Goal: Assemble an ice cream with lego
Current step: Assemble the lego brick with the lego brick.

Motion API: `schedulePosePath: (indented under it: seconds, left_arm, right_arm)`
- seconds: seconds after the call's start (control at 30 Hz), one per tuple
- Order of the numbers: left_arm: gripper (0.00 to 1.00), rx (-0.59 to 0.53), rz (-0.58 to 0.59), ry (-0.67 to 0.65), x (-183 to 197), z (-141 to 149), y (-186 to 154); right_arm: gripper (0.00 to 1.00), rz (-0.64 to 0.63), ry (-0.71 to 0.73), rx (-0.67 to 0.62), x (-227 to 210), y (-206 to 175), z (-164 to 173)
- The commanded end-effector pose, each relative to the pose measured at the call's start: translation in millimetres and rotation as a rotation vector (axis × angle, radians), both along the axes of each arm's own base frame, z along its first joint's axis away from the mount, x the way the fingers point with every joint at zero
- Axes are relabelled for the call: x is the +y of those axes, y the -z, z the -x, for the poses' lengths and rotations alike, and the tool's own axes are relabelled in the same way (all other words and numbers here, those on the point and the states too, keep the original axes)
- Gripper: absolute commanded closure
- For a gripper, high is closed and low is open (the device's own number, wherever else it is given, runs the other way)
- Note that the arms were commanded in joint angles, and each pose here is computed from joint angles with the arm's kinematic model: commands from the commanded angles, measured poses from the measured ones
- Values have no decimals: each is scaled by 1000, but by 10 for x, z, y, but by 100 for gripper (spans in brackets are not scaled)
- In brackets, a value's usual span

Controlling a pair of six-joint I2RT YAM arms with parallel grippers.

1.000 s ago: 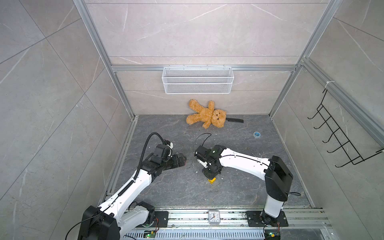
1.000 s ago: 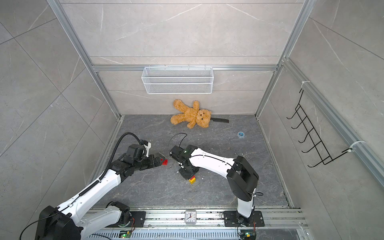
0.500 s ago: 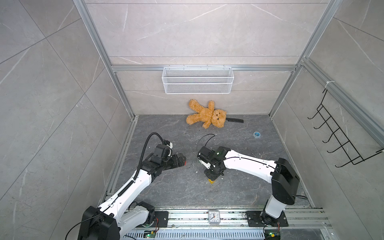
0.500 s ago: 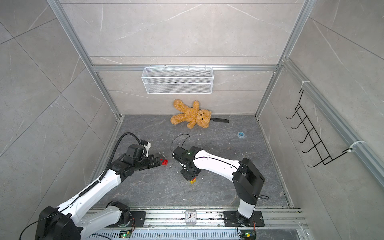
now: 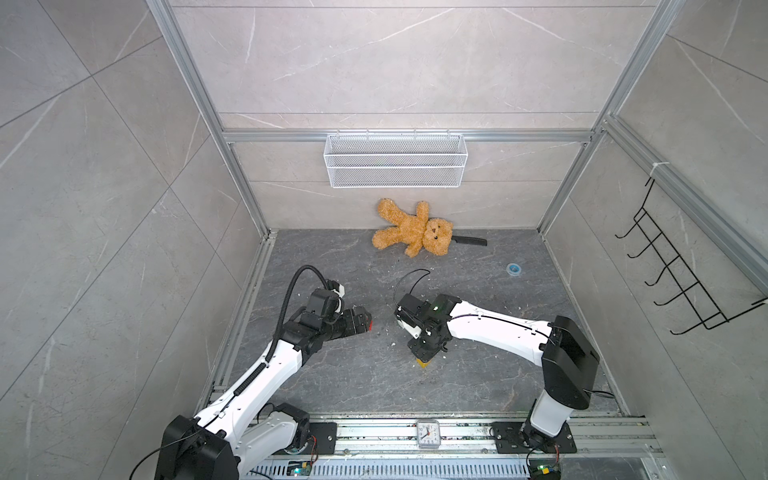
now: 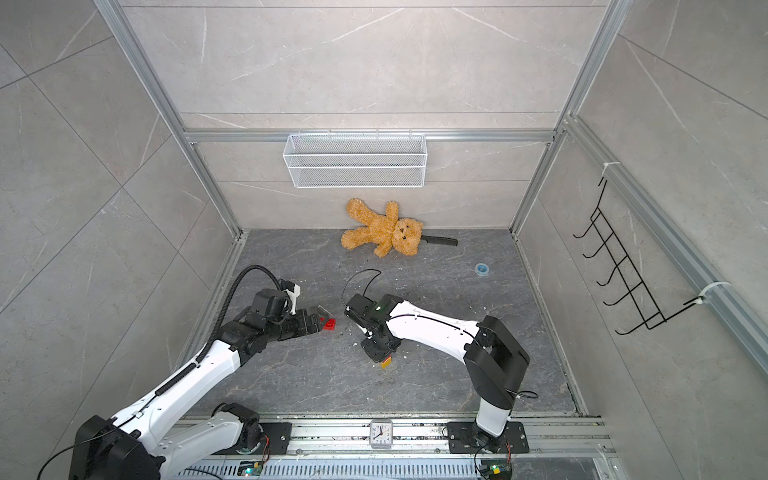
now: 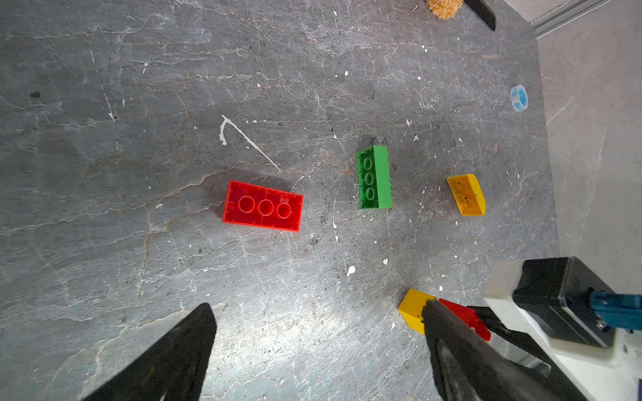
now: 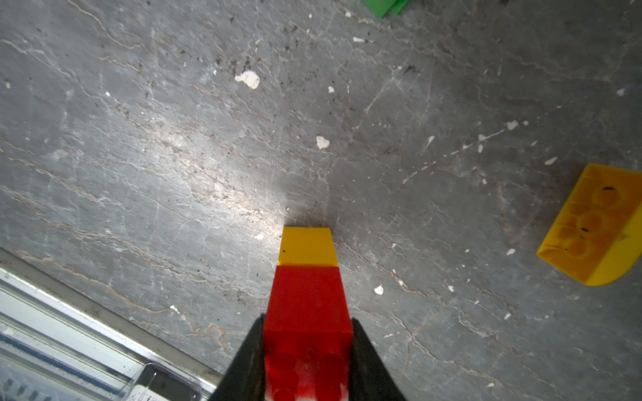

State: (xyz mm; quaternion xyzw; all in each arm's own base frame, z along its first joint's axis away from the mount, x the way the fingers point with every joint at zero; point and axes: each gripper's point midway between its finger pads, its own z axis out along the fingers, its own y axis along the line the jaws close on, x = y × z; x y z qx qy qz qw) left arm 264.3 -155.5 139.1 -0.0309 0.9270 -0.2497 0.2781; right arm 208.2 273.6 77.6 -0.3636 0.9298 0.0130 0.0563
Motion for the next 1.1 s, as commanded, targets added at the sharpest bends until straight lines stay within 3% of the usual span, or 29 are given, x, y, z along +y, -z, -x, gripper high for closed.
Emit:
schedulePosePath:
  seconds: [0.0,0.17,0.3,0.6,0.8,1.07]
  left_arm:
    - [5,-45,-6,5,2,-36,-149]
    - [5,-43,-2,10,-13,-44,-155]
    - [5,-47,-3,10,-11,-49,-173]
    - [4,-57,-9,4,11,-43,-199]
    - [4,-46,-15,6,12,-37,-183]
    - [4,-44,-19,1,36,-14,-153]
  right_arm:
    - [87,32,28,28,-131,144,48]
    - [89,-10,-15,78,-72,233,120]
    - [100,-3,-38,113,-94,339,173]
    - [100,34,-22,152,-203,652,271]
    - [100,57,-5,252,-255,923,462]
    - [100,77,8,266,-255,1100,459]
